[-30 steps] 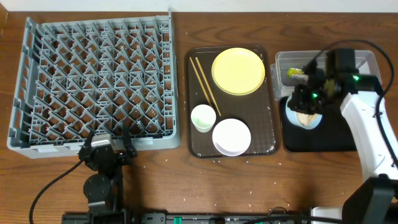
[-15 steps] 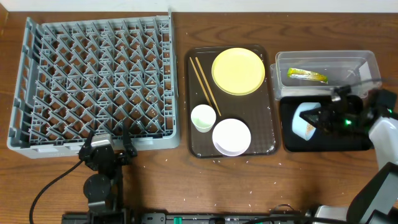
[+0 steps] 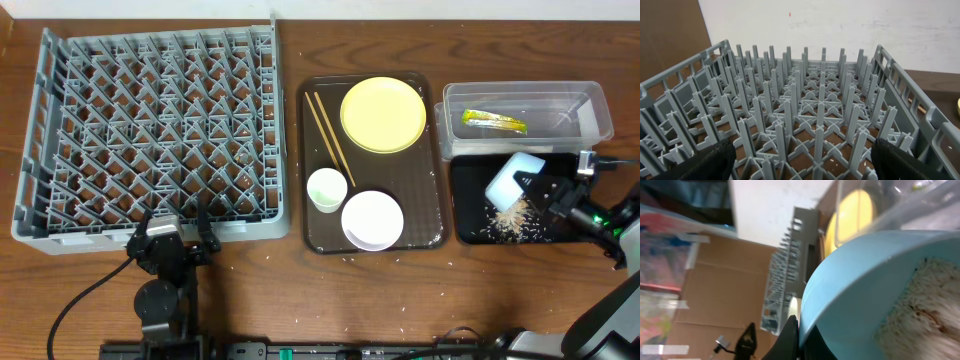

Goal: Sort waste into correct bins and load items into the dishwasher
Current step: 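Move the blue bowl over the black tray and tip out the rice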

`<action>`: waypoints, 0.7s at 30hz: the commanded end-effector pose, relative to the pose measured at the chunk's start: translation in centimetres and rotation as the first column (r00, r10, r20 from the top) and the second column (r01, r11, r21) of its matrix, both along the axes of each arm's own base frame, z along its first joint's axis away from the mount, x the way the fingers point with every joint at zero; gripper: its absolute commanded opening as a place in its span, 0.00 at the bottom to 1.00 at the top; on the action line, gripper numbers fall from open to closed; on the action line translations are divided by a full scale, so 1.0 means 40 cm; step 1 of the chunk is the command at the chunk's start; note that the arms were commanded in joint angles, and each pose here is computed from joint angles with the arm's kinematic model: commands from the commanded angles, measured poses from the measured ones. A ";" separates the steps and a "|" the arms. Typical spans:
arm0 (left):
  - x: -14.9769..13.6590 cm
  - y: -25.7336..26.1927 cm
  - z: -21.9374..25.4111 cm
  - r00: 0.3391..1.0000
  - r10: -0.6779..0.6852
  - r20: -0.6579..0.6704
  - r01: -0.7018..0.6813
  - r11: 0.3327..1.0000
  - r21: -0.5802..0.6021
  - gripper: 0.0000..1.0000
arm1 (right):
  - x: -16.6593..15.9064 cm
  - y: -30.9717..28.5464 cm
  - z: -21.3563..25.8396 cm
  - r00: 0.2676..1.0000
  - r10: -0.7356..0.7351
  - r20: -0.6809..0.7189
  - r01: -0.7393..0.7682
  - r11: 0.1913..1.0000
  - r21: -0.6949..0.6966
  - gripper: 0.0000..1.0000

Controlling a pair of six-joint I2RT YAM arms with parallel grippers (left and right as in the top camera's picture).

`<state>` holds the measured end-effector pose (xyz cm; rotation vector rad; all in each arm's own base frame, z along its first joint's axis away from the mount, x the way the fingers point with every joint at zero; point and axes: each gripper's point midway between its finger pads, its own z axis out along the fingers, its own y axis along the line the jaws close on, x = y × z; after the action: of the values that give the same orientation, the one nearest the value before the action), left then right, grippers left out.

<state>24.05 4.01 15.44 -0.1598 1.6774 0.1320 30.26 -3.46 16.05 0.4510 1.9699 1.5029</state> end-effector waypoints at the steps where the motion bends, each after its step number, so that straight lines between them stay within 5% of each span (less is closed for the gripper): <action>1: -0.001 0.008 -0.046 0.999 0.016 -0.045 -0.016 1.000 0.003 0.88 | -0.006 -0.011 0.073 0.991 -0.017 0.131 0.006 0.997 0.080 0.01; 17: -0.001 0.008 -0.046 0.999 0.016 -0.045 -0.016 1.000 0.003 0.88 | 0.007 -0.084 0.082 0.995 -0.096 0.001 0.094 0.975 0.204 0.01; 21: -0.001 0.008 -0.045 0.999 0.016 -0.045 -0.016 1.000 0.003 0.88 | 0.012 -0.092 0.052 0.985 -0.122 -0.126 0.147 0.965 0.216 0.01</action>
<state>24.05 3.99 15.44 -0.1595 1.6774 0.1311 30.85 -6.80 18.08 0.6491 1.8143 1.6216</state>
